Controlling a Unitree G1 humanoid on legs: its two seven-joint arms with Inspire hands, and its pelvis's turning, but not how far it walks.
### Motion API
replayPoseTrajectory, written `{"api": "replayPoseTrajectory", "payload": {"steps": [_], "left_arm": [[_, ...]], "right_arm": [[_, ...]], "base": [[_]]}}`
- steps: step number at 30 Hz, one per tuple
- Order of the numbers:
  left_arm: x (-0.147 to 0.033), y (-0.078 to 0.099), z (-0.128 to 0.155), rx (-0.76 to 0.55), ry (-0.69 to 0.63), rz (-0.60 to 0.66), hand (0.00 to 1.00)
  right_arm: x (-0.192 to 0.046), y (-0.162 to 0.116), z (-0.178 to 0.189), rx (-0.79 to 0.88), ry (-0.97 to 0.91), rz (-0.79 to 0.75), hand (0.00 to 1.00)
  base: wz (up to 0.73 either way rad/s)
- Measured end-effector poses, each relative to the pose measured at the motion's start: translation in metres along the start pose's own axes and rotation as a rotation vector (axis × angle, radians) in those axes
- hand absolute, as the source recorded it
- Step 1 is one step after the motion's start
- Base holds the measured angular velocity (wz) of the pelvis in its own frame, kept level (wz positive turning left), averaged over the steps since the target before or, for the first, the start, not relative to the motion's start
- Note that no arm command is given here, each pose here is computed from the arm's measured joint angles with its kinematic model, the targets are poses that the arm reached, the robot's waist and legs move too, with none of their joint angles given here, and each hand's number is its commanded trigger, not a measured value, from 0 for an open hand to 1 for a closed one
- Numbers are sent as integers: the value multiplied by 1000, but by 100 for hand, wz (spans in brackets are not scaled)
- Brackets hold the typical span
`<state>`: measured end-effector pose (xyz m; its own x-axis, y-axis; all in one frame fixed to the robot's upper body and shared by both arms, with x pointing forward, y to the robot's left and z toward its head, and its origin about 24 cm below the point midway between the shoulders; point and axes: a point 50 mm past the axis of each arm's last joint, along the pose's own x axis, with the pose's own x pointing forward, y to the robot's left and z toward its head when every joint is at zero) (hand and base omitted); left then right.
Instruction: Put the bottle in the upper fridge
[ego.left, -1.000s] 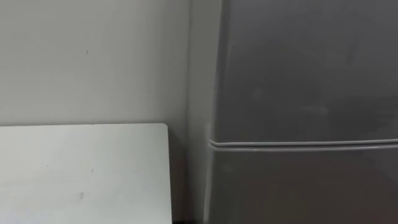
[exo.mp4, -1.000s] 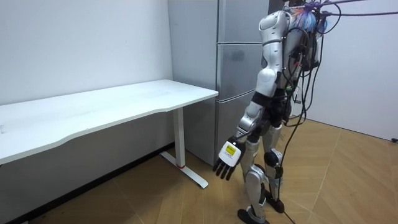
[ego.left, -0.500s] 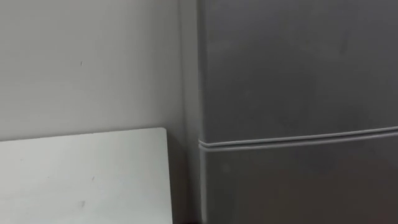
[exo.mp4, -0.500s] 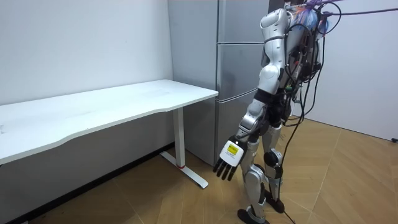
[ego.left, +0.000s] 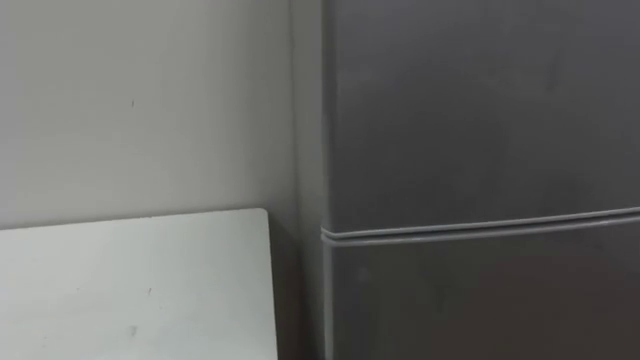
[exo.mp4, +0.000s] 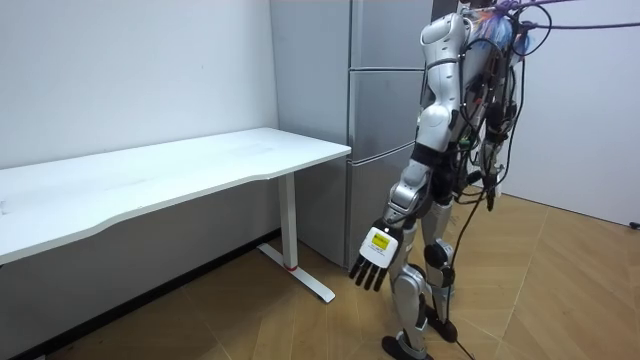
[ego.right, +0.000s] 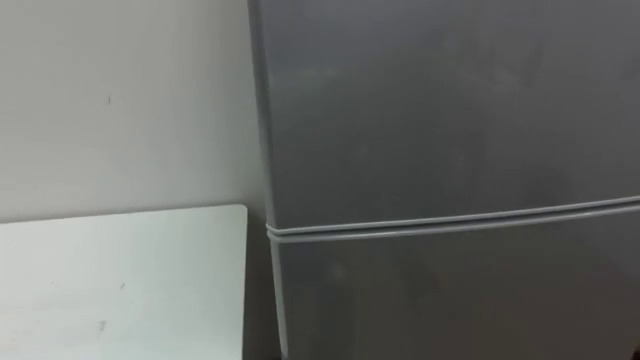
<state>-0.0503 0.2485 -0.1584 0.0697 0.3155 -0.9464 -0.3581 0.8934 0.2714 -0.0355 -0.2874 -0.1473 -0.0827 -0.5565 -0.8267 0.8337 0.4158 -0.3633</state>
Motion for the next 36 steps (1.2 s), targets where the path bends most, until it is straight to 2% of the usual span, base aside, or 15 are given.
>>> {"api": "replayPoseTrajectory", "payload": {"steps": [4,8,15,21,30,36], "left_arm": [[-1,-5,-7,10,36,-7,0],[0,-10,-8,81,45,-17,0],[1,-19,0,143,23,-51,0],[3,-25,8,198,1,-65,0],[3,-29,15,293,-26,-73,0],[4,-30,13,338,0,-95,0]], "right_arm": [[-2,6,-11,-146,27,55,0],[-7,35,-11,-336,-18,189,0],[-14,71,-3,-553,-92,385,0],[-17,81,0,-621,-119,446,0],[-17,82,-3,-638,-97,485,0],[-16,80,-6,-619,-59,508,0]], "base": [[-2],[1],[2],[5],[4],[1]]}}
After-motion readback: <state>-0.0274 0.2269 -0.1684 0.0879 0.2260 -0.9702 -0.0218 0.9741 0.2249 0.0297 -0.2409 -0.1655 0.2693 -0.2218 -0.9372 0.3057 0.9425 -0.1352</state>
